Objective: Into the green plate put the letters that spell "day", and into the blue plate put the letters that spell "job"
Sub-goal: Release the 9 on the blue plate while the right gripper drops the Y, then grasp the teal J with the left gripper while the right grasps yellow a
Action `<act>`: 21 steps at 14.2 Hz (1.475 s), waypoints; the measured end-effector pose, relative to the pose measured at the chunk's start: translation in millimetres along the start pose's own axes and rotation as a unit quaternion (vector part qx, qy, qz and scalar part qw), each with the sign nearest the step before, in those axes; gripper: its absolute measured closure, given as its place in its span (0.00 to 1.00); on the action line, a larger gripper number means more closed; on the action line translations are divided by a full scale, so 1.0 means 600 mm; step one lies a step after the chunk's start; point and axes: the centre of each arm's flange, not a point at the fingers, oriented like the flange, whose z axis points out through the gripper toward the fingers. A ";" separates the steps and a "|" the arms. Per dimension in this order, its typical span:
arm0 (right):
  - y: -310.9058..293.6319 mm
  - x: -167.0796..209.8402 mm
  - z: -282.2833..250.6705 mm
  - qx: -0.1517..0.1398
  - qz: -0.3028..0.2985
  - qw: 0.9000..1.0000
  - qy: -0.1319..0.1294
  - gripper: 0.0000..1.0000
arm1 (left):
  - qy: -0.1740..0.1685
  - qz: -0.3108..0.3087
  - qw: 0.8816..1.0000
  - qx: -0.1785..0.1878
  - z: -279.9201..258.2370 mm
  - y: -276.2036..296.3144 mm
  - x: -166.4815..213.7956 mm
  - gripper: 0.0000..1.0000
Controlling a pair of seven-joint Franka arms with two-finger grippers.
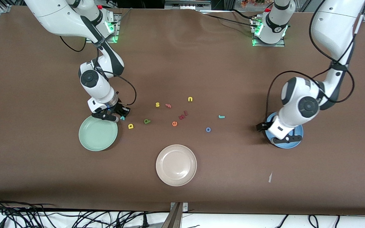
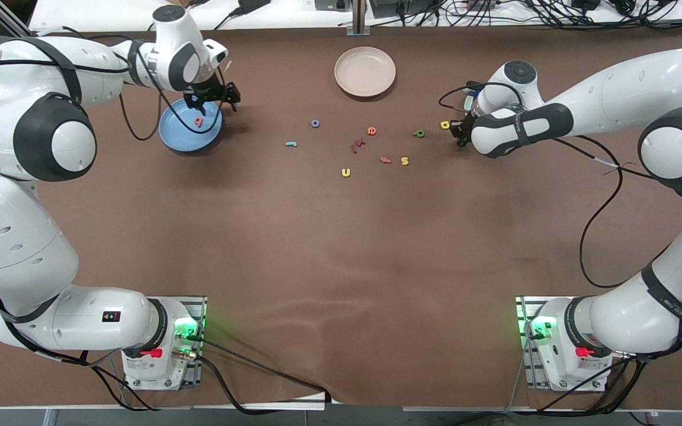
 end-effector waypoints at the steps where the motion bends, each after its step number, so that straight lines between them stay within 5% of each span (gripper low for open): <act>1: -0.001 0.001 -0.001 0.001 0.000 1.000 0.001 0.88 | -0.007 -0.037 0.999 -0.012 -0.001 0.017 -0.008 0.00; 5: -0.012 0.024 -0.046 -0.003 -0.001 1.000 0.010 0.88 | -0.031 -0.213 0.976 -0.034 0.000 0.070 -0.036 0.00; 9: -0.015 0.042 -0.133 -0.013 -0.020 0.999 0.024 0.88 | -0.038 -0.380 0.924 -0.025 0.007 0.157 -0.089 0.00; 14: 0.104 0.106 -0.119 -0.027 -0.045 0.998 0.020 0.87 | -0.032 -0.512 0.857 -0.052 0.043 0.216 -0.116 0.00; 16: 0.133 0.129 -0.105 -0.027 -0.043 0.999 0.017 0.72 | -0.034 -0.545 0.836 -0.057 0.054 0.236 -0.130 0.00; 18: 0.127 0.134 -0.095 -0.024 -0.045 0.999 0.017 0.57 | -0.036 -0.560 0.826 -0.056 0.058 0.258 -0.148 0.00; 21: 0.097 0.133 -0.099 -0.018 -0.055 0.998 0.022 0.54 | -0.033 -0.566 0.822 -0.060 0.075 0.266 -0.170 0.00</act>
